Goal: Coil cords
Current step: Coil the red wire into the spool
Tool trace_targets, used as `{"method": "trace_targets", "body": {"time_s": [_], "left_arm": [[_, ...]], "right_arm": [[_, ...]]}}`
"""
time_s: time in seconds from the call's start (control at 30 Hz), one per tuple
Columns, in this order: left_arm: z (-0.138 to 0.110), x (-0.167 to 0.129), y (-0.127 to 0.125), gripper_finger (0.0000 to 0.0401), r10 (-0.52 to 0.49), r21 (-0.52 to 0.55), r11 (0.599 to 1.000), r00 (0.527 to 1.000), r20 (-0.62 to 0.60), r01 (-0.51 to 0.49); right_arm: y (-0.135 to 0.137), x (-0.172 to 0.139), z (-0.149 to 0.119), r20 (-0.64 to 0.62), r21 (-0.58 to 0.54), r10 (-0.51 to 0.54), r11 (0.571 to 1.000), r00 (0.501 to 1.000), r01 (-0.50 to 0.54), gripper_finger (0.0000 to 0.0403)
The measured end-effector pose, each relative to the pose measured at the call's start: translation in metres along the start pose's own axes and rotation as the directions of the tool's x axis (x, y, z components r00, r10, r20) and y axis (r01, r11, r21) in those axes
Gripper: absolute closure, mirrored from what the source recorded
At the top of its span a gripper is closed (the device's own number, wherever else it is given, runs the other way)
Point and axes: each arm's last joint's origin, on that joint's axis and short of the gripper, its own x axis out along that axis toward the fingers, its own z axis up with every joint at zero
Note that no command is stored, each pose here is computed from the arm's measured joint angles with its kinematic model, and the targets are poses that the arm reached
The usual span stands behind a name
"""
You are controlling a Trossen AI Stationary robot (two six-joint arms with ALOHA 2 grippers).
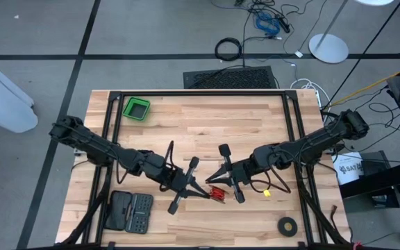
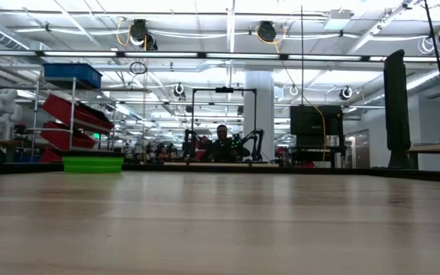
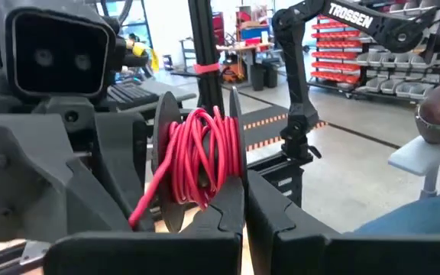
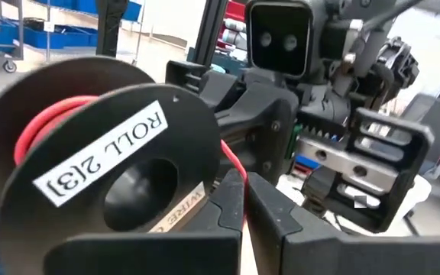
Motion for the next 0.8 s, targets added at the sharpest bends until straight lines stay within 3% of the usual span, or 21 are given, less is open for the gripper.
{"method": "trace_targets", "body": {"time_s": [0.53, 0.67, 0.8], "left_arm": [[0.006, 0.0, -0.009, 0.04, -0.015, 0.024, 1.0, 0.999, 0.046, 0.014], [0.006, 0.001, -0.013, 0.04, 0.007, 0.022, 1.0, 0.999, 0.041, -0.008], [0.006, 0.001, -0.015, 0.04, 0.046, 0.018, 0.999, 0.998, 0.033, -0.047]], "right_arm": [[0.008, -0.001, -0.012, -0.133, 0.16, 0.036, 0.987, 0.99, -0.015, 0.0362], [0.012, -0.012, -0.012, -0.24, 0.17, -0.061, 0.98, 0.969, 0.104, 0.0358], [0.016, -0.035, -0.003, -0.332, 0.188, -0.191, 0.946, 0.924, 0.264, 0.0357]]}}
